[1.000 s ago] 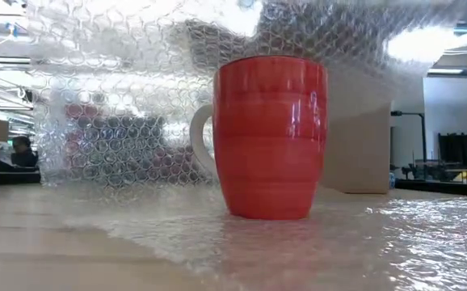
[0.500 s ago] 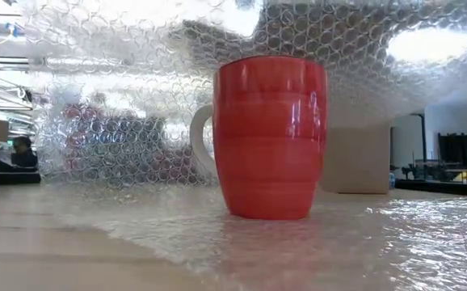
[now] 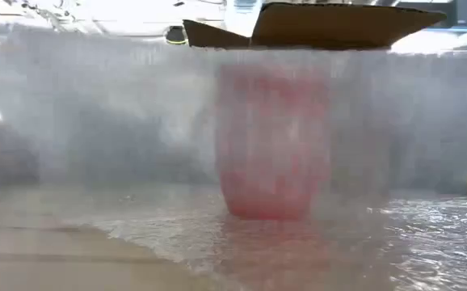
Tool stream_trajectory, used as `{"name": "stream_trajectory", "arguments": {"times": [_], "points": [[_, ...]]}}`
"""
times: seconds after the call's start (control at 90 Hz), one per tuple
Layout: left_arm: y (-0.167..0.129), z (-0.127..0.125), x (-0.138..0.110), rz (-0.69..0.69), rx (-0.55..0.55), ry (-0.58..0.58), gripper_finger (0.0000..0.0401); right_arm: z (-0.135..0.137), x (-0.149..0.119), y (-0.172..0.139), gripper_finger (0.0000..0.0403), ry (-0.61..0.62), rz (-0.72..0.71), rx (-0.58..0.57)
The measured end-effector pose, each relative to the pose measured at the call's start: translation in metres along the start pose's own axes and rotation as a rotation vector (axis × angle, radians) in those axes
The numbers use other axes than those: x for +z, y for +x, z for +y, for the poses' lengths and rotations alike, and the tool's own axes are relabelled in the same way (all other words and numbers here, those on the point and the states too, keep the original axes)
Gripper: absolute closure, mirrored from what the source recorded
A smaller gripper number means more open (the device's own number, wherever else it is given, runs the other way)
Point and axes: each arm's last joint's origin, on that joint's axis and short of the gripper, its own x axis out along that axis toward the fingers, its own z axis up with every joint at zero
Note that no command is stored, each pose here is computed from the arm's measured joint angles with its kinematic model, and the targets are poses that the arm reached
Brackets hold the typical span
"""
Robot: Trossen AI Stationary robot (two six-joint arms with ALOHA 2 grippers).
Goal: Wrap mug
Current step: Wrap the red mug with the transparent bubble wrap
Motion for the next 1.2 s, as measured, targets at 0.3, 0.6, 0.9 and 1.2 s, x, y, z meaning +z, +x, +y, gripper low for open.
{"name": "stream_trajectory", "arguments": {"times": [0.3,0.6,0.9,1.2], "points": [[-0.005,0.007,-0.010,0.280,0.230,-0.052,0.0303,-0.043,-0.032,0.050,0.0270,0.070,0.126,-0.029],[-0.008,0.012,-0.016,0.321,0.306,-0.083,0.0303,-0.080,-0.058,0.055,0.0270,0.275,0.357,-0.262],[-0.008,0.012,-0.017,0.336,0.312,-0.069,0.0303,-0.038,-0.029,0.026,0.0270,0.235,0.176,-0.197],[-0.009,0.013,-0.017,0.339,0.316,-0.076,0.0303,-0.006,-0.011,0.032,0.0260,-0.005,-0.152,0.063]]}}
